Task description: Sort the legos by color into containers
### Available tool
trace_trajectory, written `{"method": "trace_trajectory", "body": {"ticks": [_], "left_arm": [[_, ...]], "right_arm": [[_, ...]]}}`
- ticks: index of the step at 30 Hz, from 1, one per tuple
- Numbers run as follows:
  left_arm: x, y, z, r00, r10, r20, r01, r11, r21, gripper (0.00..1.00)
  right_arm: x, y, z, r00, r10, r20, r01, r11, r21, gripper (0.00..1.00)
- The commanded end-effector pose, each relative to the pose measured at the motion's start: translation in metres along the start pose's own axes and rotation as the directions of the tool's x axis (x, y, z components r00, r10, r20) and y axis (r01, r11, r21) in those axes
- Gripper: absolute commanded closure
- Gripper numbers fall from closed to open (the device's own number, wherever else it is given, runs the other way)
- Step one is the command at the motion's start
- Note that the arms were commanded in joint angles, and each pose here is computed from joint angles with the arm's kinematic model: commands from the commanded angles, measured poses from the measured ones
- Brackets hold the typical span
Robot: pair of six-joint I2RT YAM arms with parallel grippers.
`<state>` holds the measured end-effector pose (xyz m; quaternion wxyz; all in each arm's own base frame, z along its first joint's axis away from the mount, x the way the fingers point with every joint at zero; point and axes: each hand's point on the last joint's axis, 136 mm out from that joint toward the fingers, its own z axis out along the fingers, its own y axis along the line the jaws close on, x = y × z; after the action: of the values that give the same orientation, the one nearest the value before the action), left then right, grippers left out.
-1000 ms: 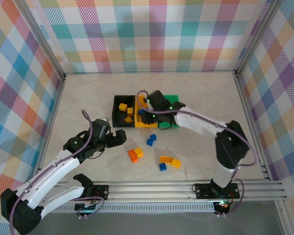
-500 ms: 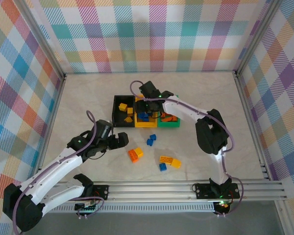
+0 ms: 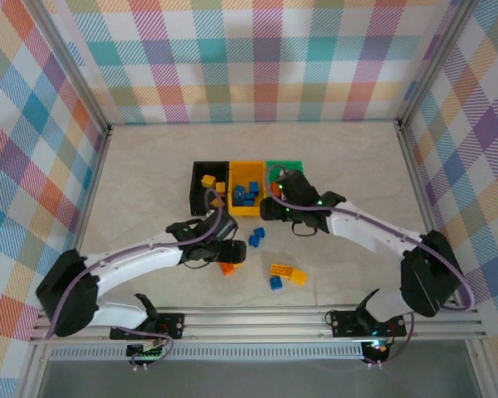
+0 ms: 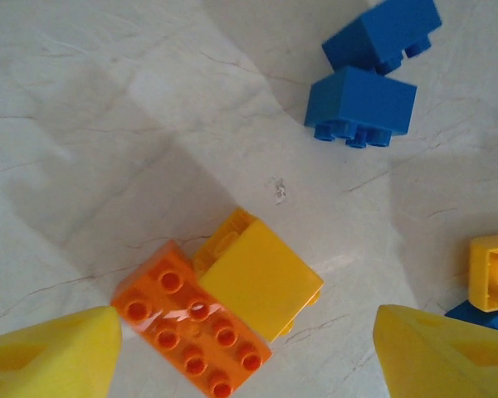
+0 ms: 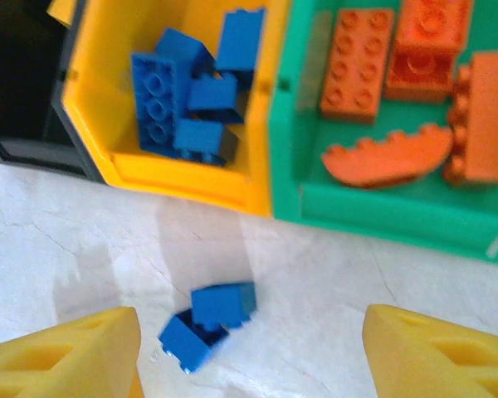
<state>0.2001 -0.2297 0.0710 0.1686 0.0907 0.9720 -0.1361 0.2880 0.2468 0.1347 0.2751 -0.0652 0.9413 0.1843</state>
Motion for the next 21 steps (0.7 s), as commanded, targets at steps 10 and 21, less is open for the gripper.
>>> {"method": "trace_trajectory", "body": {"ticks": [10, 21], "left_arm": [[-0.001, -0.036, 0.025, 0.994, 0.094, -0.050, -0.094, 0.996, 0.004, 0.33], [-0.014, -0.083, 0.002, 0.992, 0.126, 0.004, -0.126, 0.987, 0.100, 0.34]], "right_arm": [[0.003, -0.016, -0.023, 0.996, 0.025, 0.089, -0.027, 0.999, 0.027, 0.27], [0.002, -0.022, -0.031, 0.993, 0.029, 0.116, -0.034, 0.999, 0.043, 0.25]]}}
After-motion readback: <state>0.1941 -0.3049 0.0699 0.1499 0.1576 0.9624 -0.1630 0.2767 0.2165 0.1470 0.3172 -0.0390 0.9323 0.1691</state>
